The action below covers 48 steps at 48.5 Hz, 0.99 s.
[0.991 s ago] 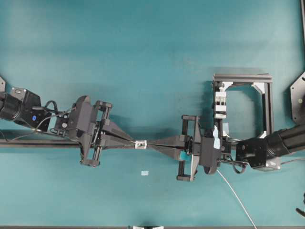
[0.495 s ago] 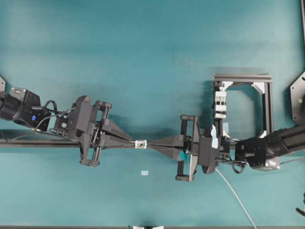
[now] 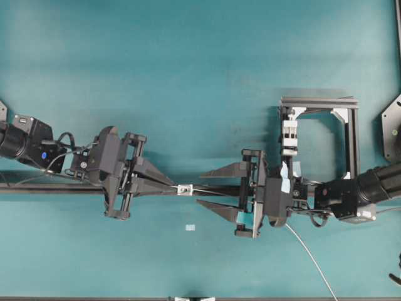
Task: Insert the wire through the hole in the metal fitting marked with a red label. (retake)
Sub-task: 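Grasp the protruding wire tip with the left gripper and open right gripper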
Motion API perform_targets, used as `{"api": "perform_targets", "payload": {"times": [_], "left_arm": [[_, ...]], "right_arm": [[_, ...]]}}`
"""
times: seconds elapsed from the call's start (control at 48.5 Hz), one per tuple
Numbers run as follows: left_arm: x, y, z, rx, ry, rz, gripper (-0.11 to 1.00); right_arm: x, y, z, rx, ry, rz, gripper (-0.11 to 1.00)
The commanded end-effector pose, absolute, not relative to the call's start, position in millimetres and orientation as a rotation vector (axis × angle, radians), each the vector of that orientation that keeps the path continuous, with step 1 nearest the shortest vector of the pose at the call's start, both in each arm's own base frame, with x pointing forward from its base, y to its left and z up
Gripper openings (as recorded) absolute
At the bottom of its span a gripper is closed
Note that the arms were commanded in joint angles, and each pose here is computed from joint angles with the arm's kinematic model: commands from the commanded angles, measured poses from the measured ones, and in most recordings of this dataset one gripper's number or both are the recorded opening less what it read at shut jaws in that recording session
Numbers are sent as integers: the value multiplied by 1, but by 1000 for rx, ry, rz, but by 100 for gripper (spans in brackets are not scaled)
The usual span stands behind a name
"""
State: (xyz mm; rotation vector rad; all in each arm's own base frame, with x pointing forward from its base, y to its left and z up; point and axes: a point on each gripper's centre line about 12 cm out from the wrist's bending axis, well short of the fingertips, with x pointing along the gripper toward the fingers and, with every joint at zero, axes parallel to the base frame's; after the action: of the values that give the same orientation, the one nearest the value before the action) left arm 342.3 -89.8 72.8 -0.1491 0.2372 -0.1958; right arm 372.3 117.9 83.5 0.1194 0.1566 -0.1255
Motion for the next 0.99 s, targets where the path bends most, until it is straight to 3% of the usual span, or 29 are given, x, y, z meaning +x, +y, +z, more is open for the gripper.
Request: {"api": "perform_targets", "payload": {"times": [0.0,0.97], "left_arm": [[343,-93,85,-152,201,-210,-10],[304,-82,106,-145,275,-206,-10]], "right_arm": [[375,120,100,139,113,-119,71],[373,119,99,136,119,-119,71]]}}
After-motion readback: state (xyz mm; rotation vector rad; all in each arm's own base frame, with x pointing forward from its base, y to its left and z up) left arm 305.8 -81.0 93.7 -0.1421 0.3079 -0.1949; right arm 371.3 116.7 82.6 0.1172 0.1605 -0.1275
